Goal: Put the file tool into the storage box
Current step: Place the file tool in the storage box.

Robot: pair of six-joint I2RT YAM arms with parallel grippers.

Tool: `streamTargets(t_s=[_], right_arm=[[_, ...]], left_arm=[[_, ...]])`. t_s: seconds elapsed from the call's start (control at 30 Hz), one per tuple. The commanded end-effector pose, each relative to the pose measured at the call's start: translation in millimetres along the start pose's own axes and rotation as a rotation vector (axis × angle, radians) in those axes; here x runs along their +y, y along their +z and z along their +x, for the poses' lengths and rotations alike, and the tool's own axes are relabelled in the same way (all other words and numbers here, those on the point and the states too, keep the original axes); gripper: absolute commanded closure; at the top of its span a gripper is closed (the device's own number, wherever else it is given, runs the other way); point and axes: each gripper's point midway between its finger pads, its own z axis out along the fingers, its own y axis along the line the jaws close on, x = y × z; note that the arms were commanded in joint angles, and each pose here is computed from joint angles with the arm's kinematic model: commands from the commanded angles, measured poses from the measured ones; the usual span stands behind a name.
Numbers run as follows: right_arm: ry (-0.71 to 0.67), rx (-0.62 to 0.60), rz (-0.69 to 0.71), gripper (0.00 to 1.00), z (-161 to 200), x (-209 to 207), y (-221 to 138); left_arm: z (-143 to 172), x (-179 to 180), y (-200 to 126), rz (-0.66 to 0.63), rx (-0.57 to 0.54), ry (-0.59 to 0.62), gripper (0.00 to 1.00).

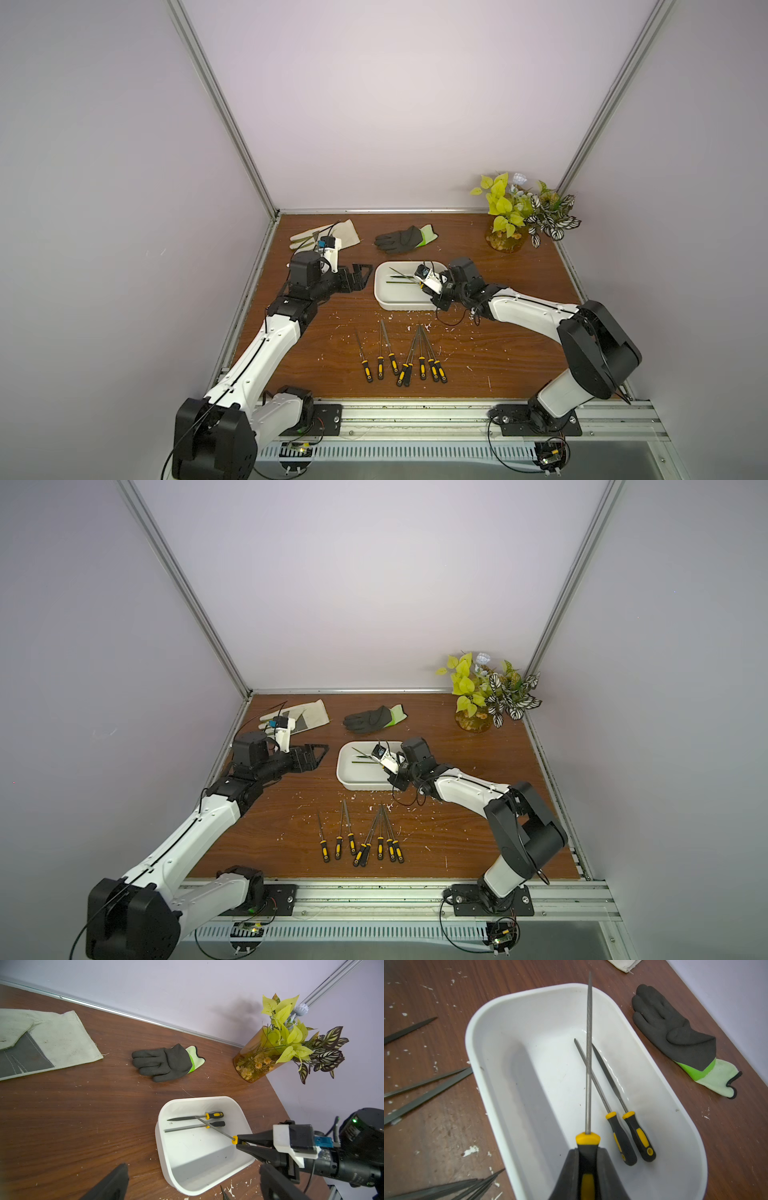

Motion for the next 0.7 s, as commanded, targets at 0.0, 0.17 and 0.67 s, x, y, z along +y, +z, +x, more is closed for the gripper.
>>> streamTargets(t_s=[0.0,0.17,0.67], right_arm=[[-0.013,-0.019,-0.028,0.91,-12,0,-4],[-0.006,0.009,-0.014,0.68,-11,-4,-2],[0.305,-0.048,0.187,0.59,-50,-51,-33]], left_arm=[[3,3,1,0.003,0.008,-0.003,0.00],[4,5,3,-0.002,0.013,-0.005,0.00],[14,10,9,-0.009,0.053,-0.022,0.00]])
